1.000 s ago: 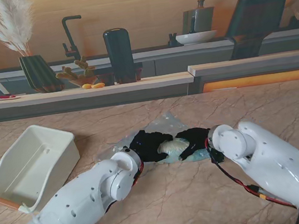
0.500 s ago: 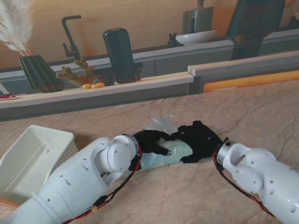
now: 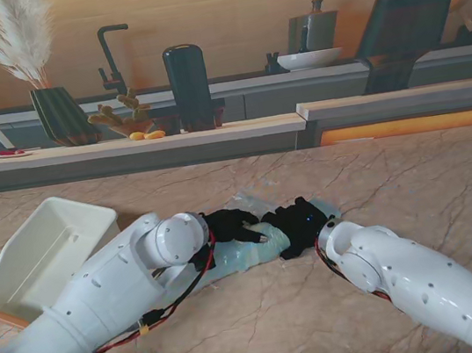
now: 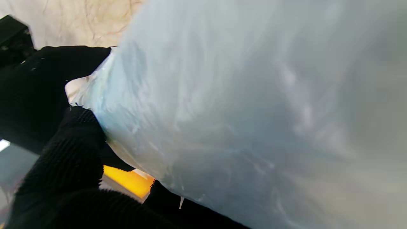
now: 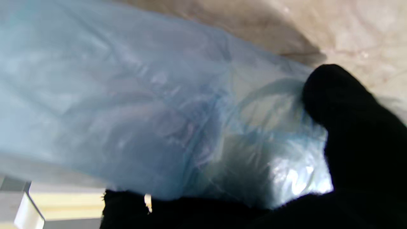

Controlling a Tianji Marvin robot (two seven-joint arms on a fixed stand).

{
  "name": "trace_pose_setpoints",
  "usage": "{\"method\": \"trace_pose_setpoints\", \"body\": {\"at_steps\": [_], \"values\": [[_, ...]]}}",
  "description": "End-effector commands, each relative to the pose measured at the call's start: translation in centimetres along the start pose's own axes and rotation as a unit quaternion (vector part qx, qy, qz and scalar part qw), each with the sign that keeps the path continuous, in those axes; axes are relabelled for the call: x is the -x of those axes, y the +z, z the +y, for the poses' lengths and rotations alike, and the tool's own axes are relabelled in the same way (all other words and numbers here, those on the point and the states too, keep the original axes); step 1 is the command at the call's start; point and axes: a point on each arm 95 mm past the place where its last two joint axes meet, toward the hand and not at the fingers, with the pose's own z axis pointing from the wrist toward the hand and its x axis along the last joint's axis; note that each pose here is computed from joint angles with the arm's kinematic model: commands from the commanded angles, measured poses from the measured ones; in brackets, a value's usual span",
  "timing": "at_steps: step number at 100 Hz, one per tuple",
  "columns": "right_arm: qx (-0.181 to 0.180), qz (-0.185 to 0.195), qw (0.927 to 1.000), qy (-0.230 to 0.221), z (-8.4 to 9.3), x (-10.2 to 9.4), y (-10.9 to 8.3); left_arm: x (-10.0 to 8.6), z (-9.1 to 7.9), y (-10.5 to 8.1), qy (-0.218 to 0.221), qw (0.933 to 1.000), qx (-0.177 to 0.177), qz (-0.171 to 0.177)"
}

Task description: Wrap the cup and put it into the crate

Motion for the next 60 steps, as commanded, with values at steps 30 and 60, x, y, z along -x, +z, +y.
{"method": "trace_pose_setpoints", "body": {"at_steps": [30,60], "values": [[-0.212,-0.025,0.9745,0.068,-1.2,0.3,1.0,0.2,3.7,-4.3,0.039,0.9744,-0.204,0.087],[-0.323,-0.057,0.9327,0.151,-1.0,0.9,1.5,-0.4,5.6,-5.3,0.193,0.9644,-0.149,0.103]]}}
